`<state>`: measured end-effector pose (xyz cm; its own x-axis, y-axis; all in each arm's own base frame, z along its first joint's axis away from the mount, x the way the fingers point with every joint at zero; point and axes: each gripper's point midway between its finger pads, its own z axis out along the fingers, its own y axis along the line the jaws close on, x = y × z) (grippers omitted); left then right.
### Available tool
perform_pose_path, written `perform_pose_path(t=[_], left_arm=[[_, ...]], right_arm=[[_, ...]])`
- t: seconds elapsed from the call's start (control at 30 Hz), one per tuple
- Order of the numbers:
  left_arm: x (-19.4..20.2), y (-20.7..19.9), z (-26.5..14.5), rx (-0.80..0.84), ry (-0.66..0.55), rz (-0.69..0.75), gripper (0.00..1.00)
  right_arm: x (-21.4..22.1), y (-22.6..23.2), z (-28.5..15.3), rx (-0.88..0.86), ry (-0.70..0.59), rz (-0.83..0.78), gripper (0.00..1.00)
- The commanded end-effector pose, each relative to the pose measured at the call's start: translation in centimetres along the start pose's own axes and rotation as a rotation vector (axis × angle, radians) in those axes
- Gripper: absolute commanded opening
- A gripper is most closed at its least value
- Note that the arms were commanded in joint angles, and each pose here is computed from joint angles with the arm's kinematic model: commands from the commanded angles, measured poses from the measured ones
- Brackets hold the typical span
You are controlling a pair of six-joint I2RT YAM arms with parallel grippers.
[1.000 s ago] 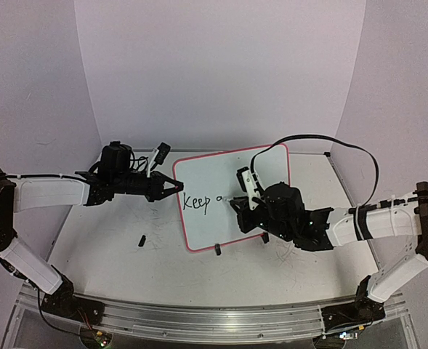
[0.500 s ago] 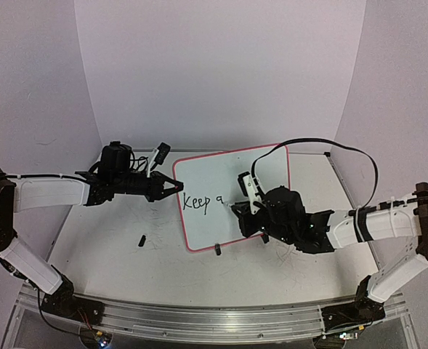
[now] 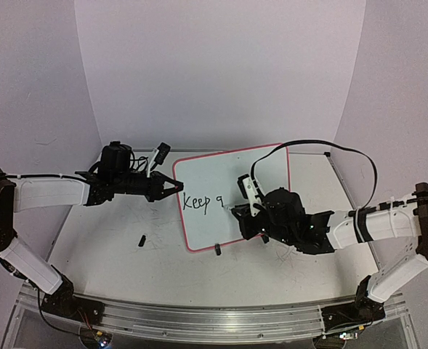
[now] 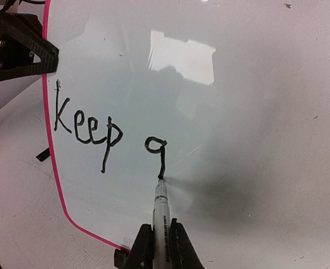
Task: Write a sentence on the whiteboard
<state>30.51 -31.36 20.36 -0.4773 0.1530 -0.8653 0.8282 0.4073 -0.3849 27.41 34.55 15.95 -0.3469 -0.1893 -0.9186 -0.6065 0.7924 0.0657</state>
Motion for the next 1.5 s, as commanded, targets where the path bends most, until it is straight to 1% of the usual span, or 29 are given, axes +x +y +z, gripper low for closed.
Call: perform_pose_path(t=[0.0, 0.4, 0.67, 0.83, 0.9, 1.03, 1.23, 1.47], left_arm=[[-1.4, 2.2, -0.5, -0.131, -0.025, 0.095, 0.00], [-1.5, 2.2, -0.6, -0.135, -0.027, 0.095, 0.00], [-1.2, 2.3, -0.4, -0.137, -0.021, 0.094, 0.00], [-1.2, 2.4, -0.5, -0.144, -0.021, 0.094, 0.00], [-1.1, 2.4, -0.5, -0.146, -0.021, 0.095, 0.00], [-1.1, 2.5, -0.6, -0.150, -0.022, 0.094, 0.00], [-1.4, 2.4, -0.7, -0.152, -0.028, 0.096, 0.00], [-1.2, 2.5, -0.5, -0.147, -0.022, 0.091, 0.00]], right_arm=[[0.0, 0.1, 0.1, 0.002, 0.004, 0.010, 0.00], [-1.7, 0.8, 0.9, -0.015, -0.038, 0.023, 0.00], [-4.0, 1.0, 0.6, -0.015, -0.096, 0.030, 0.00], [-4.9, 1.9, -2.2, -0.114, -0.141, 0.033, 0.00], [-4.8, 1.6, -3.2, -0.127, -0.156, 0.029, 0.00], [-4.7, 0.1, -3.0, -0.083, -0.158, 0.034, 0.00], [-5.1, 0.2, -2.6, -0.080, -0.164, 0.004, 0.00], [-4.9, -0.3, -2.7, -0.056, -0.164, 0.005, 0.00]])
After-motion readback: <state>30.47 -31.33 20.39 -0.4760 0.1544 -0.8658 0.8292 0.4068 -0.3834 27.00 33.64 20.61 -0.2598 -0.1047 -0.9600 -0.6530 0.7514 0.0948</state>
